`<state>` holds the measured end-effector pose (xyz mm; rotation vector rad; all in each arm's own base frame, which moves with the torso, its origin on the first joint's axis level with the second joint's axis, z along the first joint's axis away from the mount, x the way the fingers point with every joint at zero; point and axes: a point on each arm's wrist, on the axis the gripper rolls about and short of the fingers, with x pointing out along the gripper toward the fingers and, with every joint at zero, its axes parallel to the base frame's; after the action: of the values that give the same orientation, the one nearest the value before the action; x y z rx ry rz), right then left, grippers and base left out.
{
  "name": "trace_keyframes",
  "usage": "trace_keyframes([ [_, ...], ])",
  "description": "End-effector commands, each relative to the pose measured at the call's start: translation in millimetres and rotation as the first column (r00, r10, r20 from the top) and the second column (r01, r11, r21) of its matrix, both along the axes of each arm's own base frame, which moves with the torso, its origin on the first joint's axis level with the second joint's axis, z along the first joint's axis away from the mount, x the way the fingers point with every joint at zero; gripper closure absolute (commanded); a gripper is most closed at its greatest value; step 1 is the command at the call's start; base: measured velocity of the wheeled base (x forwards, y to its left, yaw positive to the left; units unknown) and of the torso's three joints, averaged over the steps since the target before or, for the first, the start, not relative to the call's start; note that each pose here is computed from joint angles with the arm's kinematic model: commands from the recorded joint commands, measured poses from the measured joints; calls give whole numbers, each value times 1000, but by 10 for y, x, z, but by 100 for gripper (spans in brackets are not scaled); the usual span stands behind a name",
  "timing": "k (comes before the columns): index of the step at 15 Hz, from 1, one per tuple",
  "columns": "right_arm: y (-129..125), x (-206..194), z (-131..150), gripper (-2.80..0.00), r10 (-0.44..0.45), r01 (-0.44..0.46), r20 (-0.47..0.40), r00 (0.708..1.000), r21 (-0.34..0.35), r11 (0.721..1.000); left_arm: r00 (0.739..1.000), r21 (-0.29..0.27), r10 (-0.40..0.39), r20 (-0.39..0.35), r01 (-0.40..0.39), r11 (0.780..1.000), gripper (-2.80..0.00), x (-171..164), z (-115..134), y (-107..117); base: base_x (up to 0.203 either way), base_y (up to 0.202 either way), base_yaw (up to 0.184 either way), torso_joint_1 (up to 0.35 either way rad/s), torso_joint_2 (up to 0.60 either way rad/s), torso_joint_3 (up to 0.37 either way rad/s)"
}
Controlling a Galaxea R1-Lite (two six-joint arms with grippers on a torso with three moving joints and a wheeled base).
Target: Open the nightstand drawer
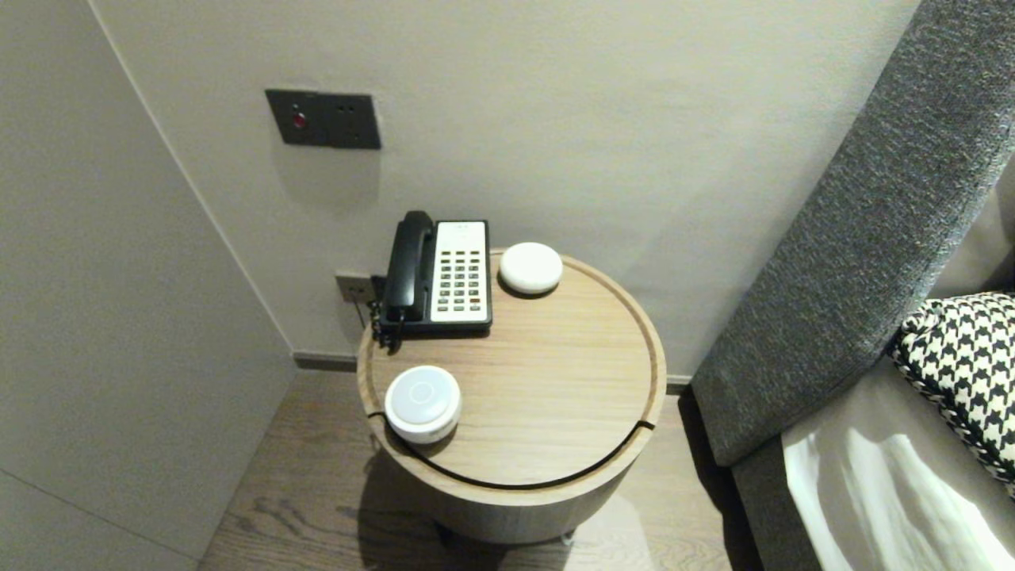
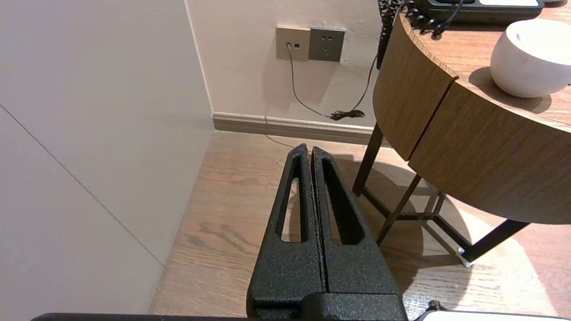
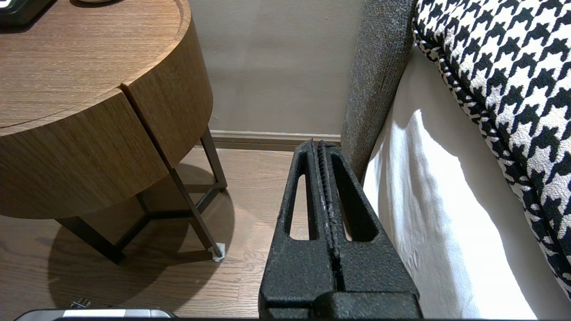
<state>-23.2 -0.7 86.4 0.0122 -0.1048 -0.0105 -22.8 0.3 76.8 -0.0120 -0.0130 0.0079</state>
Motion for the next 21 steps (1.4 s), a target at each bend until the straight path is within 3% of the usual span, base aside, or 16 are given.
trace_keyframes([
  [1, 0, 33, -110, 0, -1, 1, -40, 999, 0, 1000, 1000, 0, 0, -2, 0, 1000, 0, 2, -3, 0, 0, 0, 0, 0, 0, 0],
  [6, 0, 33, -110, 0, 0, 0, -40, 999, 0, 1000, 1000, 9, -1, -7, 1, 1000, 0, -3, 1, 0, 0, 0, 0, 0, 0, 0],
  [9, 0, 33, -110, 0, -1, 1, -40, 999, 0, 1000, 997, 46, -7, -79, 11, 999, 0, -35, 68, -2, 0, 0, 0, 0, 0, 0],
  [11, 0, 33, -110, 0, 0, 0, -40, 999, 0, 1000, 995, 48, -42, -93, 47, 998, 0, -57, 347, -10, 0, 0, 0, 0, 0, 0],
  [14, 0, 33, -110, 0, 1, -1, -41, 999, 0, 1000, 977, 29, -79, -199, 87, 996, 0, 161, 872, -18, 0, 0, 0, 0, 0, 0],
  [17, 0, 33, -110, 0, 2, -2, -41, 999, 0, 1000, 946, -40, -109, -306, 102, 994, 0, 648, 1389, -26, 0, 0, 0, 0, 0, 0],
  [20, 0, 33, -110, 0, 2, -2, -40, 999, 0, 1000, 899, -168, -158, -409, 96, 981, 0, 1297, 1860, -70, 0, 0, 0, 0, 0, 0],
  [21, 0, 33, -110, 0, 1, -1, -40, 999, 0, 1000, 867, -234, -206, -453, 107, 966, 0, 1499, 1998, -144, 0, 0, 0, 0, 0, 0],
])
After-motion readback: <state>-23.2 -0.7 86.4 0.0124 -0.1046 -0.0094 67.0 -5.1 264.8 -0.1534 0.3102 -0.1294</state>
